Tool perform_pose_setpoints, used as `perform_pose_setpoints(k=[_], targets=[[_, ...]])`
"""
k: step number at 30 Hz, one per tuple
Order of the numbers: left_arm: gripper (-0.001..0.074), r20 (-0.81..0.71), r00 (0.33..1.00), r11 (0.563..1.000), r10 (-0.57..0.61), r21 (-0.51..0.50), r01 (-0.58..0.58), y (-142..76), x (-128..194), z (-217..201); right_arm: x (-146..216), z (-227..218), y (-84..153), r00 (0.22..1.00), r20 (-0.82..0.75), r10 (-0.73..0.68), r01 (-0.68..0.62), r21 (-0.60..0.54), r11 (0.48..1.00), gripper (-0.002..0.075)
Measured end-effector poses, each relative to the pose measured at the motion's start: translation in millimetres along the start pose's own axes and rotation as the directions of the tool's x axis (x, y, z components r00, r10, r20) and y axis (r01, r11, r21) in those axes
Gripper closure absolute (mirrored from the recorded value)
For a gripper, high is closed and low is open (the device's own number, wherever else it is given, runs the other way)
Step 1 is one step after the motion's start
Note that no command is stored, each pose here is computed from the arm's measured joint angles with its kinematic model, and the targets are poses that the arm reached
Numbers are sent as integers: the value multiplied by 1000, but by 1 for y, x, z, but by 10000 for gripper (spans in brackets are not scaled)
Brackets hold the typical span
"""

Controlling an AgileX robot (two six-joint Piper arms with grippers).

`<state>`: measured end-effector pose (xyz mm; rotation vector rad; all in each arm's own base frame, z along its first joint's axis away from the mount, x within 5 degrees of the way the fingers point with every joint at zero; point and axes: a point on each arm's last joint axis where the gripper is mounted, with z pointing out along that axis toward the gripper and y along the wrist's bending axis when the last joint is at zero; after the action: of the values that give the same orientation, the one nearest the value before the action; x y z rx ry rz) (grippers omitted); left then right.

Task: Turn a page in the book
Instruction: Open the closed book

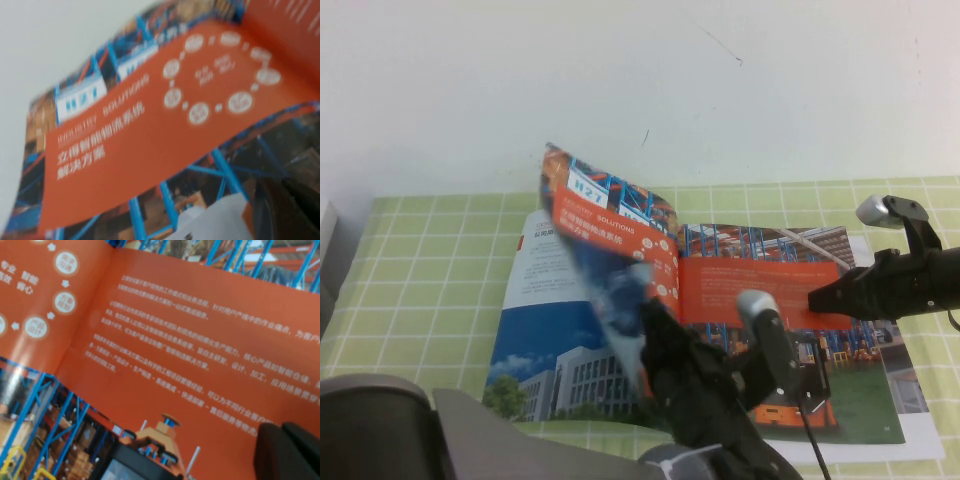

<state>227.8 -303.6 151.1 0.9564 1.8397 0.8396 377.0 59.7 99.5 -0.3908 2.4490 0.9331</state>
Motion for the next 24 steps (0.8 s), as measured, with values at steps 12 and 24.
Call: perform_pose_setpoints(k=[12, 24], targets=[[738, -242, 934, 958, -263, 49, 283, 8, 18, 0, 0, 0, 0, 1000, 0, 11, -11, 0, 1000, 728], [738, -322, 879, 880, -352, 206, 428, 3, 21, 22, 0, 0, 1, 1000, -4, 6, -6, -8, 1000, 728]])
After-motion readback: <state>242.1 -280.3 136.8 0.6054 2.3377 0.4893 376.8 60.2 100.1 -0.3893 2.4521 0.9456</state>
